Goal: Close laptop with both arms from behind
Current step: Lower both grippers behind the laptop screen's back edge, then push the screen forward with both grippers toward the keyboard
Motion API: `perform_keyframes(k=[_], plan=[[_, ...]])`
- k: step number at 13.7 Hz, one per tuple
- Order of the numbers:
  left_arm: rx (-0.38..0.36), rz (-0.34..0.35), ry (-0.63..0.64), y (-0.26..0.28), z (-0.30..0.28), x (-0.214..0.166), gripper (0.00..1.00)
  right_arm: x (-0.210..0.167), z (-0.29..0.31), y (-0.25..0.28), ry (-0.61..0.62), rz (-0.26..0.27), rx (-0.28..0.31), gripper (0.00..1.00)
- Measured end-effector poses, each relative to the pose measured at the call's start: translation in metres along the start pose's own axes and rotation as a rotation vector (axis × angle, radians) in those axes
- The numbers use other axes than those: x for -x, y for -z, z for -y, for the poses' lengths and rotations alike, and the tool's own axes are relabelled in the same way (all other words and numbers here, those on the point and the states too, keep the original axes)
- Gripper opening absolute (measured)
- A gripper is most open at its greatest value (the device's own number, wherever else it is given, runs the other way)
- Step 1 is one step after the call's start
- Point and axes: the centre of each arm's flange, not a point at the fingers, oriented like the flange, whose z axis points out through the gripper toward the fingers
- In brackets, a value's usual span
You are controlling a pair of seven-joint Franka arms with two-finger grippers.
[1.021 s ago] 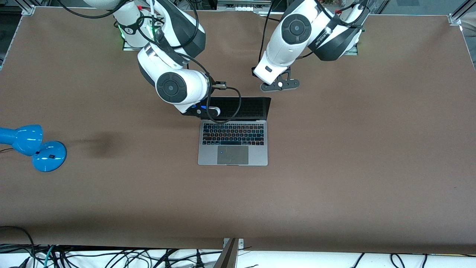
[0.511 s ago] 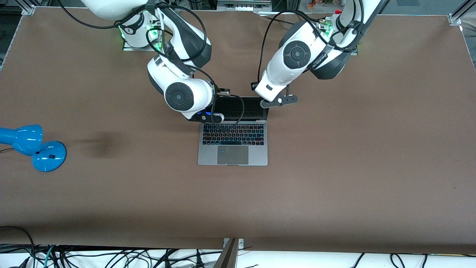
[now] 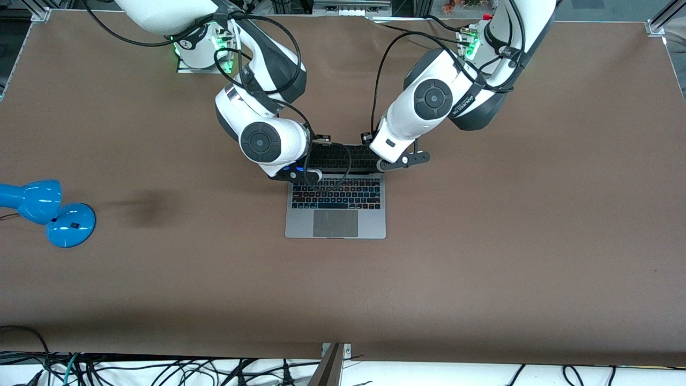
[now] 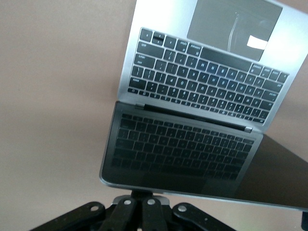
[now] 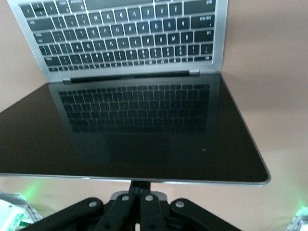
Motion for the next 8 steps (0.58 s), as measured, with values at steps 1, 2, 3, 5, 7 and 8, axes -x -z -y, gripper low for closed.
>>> perform_keyframes(k=[1,2,3,5,7,8], plan=[[0.002,-0.004,-0.001,0.001,-0.001,-0.004,0.01,-0.002,0.0,0.001,0.0,-0.012,-0.004,0.01],[0.002,-0.007,-0.002,0.001,-0.002,-0.006,0.01,-0.003,0.0,0.002,-0.001,-0.02,-0.009,0.01],[0.0,-0.008,-0.004,0.0,-0.002,-0.008,0.01,-0.004,0.0,0.002,-0.001,-0.027,-0.01,0.01],[-0.005,-0.011,-0.007,-0.003,-0.003,-0.012,0.01,-0.007,-0.001,0.003,0.002,-0.051,-0.002,0.01],[-0.004,-0.014,-0.003,-0.003,-0.002,-0.019,0.01,-0.01,0.0,0.004,0.005,-0.08,-0.004,0.01],[-0.004,-0.015,0.001,-0.004,-0.002,-0.024,0.01,-0.012,0.0,0.004,0.005,-0.088,-0.008,0.01]])
